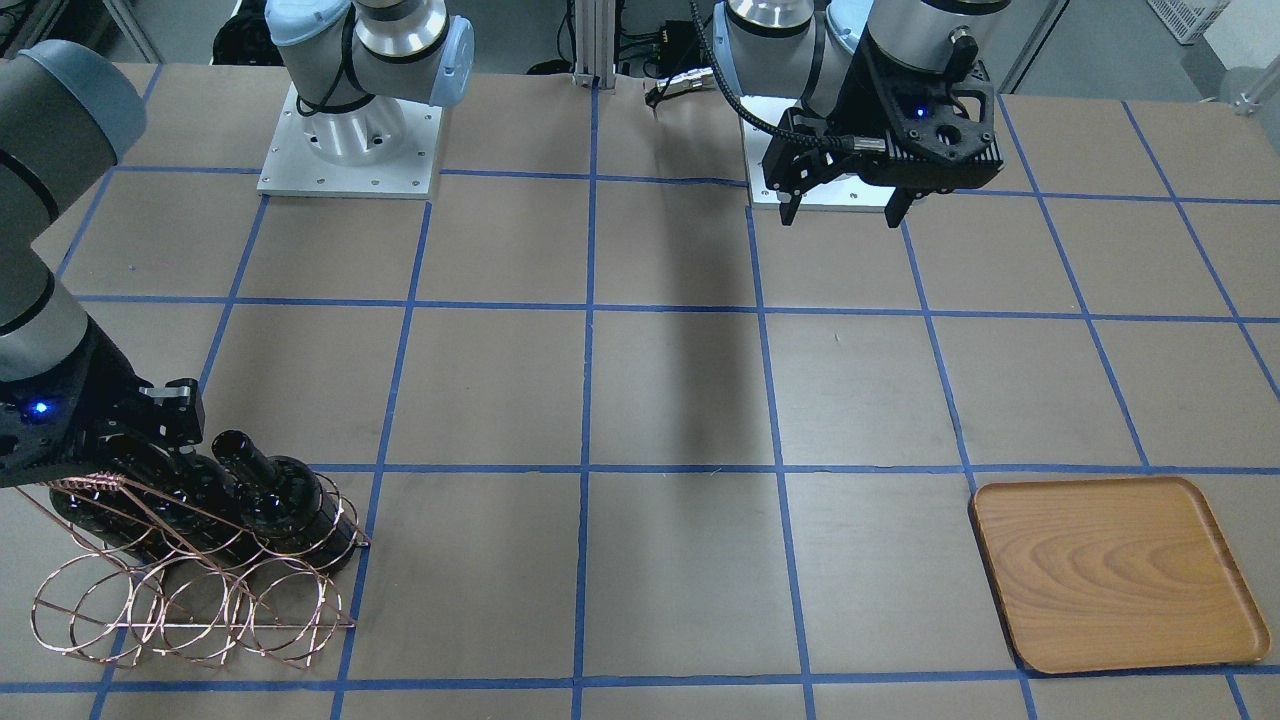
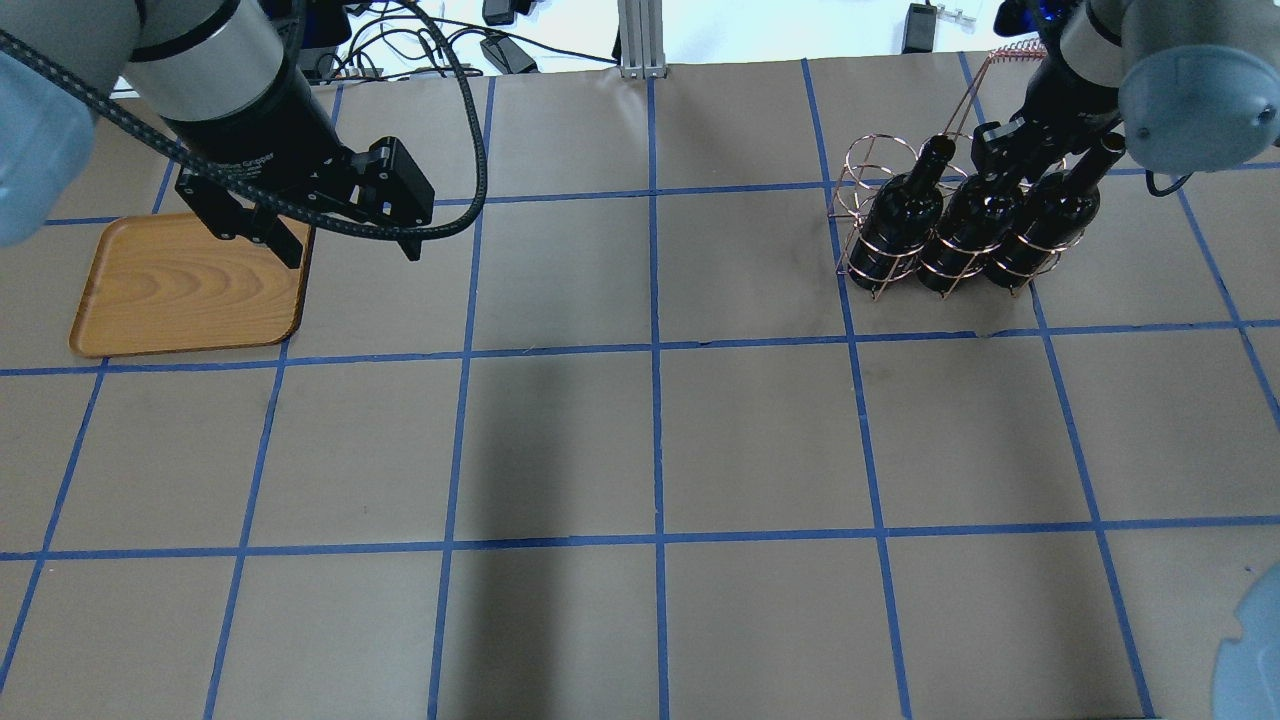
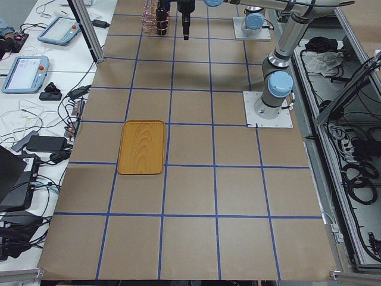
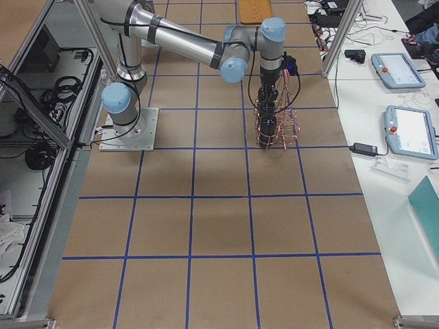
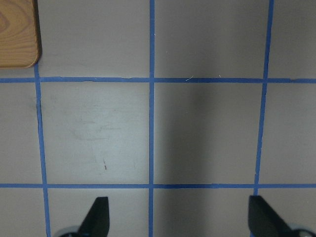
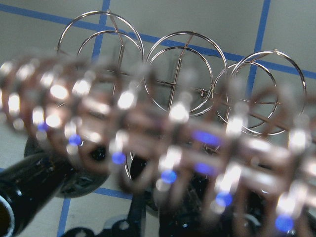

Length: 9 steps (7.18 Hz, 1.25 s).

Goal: Take wine from basket and place on tray
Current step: 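Close the right gripper on the neck of the nearest dark bottle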

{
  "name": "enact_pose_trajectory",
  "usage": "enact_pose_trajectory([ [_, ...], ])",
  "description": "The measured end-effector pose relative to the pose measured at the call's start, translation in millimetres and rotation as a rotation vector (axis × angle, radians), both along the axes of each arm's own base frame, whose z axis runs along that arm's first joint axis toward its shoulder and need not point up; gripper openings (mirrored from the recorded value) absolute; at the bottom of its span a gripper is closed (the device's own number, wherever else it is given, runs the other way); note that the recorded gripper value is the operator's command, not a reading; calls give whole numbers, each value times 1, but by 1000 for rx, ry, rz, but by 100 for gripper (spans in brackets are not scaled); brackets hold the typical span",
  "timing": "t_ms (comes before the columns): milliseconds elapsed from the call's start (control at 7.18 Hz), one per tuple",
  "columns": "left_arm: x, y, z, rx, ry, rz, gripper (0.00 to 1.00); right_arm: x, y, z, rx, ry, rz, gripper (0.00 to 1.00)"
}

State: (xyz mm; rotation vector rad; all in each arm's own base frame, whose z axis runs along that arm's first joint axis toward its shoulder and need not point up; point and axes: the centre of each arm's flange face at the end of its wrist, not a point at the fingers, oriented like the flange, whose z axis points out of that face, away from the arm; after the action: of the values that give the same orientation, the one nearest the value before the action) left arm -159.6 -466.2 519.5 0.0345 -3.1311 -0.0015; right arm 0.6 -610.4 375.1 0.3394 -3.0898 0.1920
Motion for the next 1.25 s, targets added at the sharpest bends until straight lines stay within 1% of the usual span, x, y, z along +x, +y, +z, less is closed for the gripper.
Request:
enact_pose_trajectory([
  [557, 0, 0, 0, -1, 0, 0, 100, -2, -9, 11, -23, 3, 0, 50],
  [696, 0, 0, 0, -1, 0, 0, 100, -2, -11, 11, -22, 3, -1, 45],
  [835, 0, 0, 0, -1, 0, 0, 100, -2, -11, 10, -16, 1, -1, 45],
  [975, 0, 0, 0, 0, 0, 0, 100, -2, -11, 9, -10, -1, -1, 41],
  [1114, 0, 0, 0, 0, 0, 0, 100, -2, -11, 8, -6, -2, -1, 30],
  [1253, 0, 0, 0, 0, 0, 0, 100, -2, -11, 8, -1, -4, -2, 13],
])
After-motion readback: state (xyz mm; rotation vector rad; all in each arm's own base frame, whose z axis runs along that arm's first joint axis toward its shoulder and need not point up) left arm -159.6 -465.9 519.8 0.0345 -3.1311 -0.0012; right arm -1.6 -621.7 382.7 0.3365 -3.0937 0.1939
